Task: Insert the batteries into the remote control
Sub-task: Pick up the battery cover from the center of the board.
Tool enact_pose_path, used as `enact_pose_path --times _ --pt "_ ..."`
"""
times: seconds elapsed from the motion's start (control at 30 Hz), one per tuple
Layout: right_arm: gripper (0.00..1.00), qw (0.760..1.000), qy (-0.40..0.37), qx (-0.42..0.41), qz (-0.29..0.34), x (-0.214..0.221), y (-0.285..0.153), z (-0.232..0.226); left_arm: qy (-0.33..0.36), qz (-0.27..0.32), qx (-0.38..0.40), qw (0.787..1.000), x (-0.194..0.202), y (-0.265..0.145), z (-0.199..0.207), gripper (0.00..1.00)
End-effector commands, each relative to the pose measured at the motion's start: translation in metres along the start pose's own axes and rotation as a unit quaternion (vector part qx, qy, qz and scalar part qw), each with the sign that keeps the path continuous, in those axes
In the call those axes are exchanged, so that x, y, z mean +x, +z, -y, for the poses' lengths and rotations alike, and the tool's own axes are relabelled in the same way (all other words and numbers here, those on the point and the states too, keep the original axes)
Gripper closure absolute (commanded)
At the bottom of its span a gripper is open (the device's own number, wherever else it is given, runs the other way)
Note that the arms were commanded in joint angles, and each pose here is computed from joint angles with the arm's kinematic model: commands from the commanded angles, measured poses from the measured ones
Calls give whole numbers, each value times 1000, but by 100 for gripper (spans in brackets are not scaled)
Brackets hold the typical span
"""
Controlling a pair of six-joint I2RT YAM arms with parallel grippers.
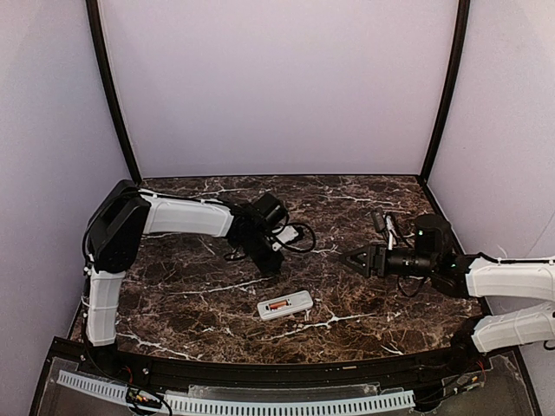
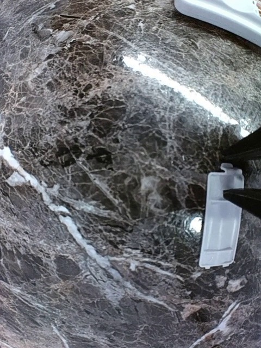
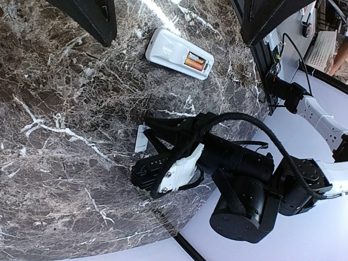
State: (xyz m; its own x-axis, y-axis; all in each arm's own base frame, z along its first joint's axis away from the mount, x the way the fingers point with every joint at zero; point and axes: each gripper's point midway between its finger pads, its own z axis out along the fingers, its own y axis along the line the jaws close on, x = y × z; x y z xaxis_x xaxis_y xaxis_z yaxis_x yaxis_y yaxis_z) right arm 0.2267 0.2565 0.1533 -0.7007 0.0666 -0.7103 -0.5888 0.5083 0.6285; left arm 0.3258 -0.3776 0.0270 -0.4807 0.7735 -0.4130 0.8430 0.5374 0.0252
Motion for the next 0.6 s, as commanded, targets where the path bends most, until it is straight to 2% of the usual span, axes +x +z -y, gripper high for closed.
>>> enact_pose_path --times 0.0,0.2,0.33,0.57 --pt "22 1000 -16 -13 13 -11 0 -6 1 5 13 1000 -5 2 0 84" --pt "25 1000 -19 -13 11 -10 0 -6 -5 3 20 1000 -3 5 -1 91" --pt "28 999 -34 -24 4 -10 1 -10 -9 0 36 999 -7 -8 4 97" --pt "37 992 -119 -42 -9 -11 -5 -25 -17 34 98 994 -20 -80 28 99"
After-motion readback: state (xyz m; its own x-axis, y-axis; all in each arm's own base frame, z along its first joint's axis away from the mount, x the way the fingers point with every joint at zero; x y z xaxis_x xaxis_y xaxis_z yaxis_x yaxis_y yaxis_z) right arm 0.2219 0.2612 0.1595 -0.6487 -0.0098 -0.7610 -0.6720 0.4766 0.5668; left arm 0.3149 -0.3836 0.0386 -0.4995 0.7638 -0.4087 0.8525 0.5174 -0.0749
